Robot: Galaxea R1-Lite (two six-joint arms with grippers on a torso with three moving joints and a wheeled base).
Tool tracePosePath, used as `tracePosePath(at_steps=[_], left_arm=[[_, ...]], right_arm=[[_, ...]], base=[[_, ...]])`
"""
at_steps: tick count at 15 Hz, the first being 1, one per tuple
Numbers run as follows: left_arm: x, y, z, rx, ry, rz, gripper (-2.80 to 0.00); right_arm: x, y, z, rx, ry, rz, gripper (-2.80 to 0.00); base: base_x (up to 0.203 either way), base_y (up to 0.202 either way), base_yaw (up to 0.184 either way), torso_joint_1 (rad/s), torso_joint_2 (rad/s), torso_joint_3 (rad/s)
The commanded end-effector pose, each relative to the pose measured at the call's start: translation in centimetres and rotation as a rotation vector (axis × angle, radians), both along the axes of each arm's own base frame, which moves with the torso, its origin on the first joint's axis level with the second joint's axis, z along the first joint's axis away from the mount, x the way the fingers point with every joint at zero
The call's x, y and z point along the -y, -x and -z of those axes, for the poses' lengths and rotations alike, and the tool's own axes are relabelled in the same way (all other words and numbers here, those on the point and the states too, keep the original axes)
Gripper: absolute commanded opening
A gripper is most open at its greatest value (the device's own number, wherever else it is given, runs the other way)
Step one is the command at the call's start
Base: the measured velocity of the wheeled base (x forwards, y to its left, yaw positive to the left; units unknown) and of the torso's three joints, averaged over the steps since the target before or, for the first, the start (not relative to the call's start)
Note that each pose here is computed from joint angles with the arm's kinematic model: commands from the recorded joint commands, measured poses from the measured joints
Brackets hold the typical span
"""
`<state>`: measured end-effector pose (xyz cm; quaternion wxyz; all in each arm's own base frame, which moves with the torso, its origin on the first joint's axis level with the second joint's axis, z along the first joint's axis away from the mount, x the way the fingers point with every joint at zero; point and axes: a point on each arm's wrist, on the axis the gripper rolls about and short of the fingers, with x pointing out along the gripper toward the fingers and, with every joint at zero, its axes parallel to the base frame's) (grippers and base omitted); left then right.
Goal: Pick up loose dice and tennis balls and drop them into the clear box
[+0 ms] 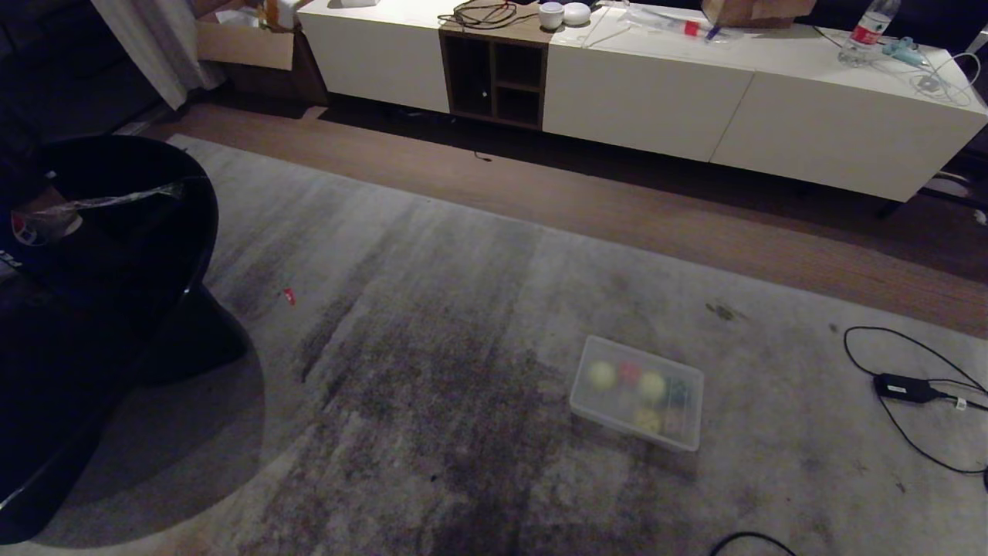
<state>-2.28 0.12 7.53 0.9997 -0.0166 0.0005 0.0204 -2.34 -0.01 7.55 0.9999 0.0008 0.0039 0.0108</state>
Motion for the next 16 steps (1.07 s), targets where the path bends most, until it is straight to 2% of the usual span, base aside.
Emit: tracePosePath(at_steps=[1,16], left_arm=[[0.0,-0.02,0.04,-0.003,0.0,-0.001,-2.8],[0.0,-0.02,0.04,-0.003,-0.001,-0.001,-2.8]], right_arm=[[0.0,-0.01,-0.01,-0.001,0.0,0.0,-2.8],[0.0,-0.01,-0.01,-0.001,0.0,-0.001,-2.8]], base=[[0.0,0.0,0.0,0.0,0.01,0.209],[0.0,0.0,0.0,0.002,0.0,0.205]])
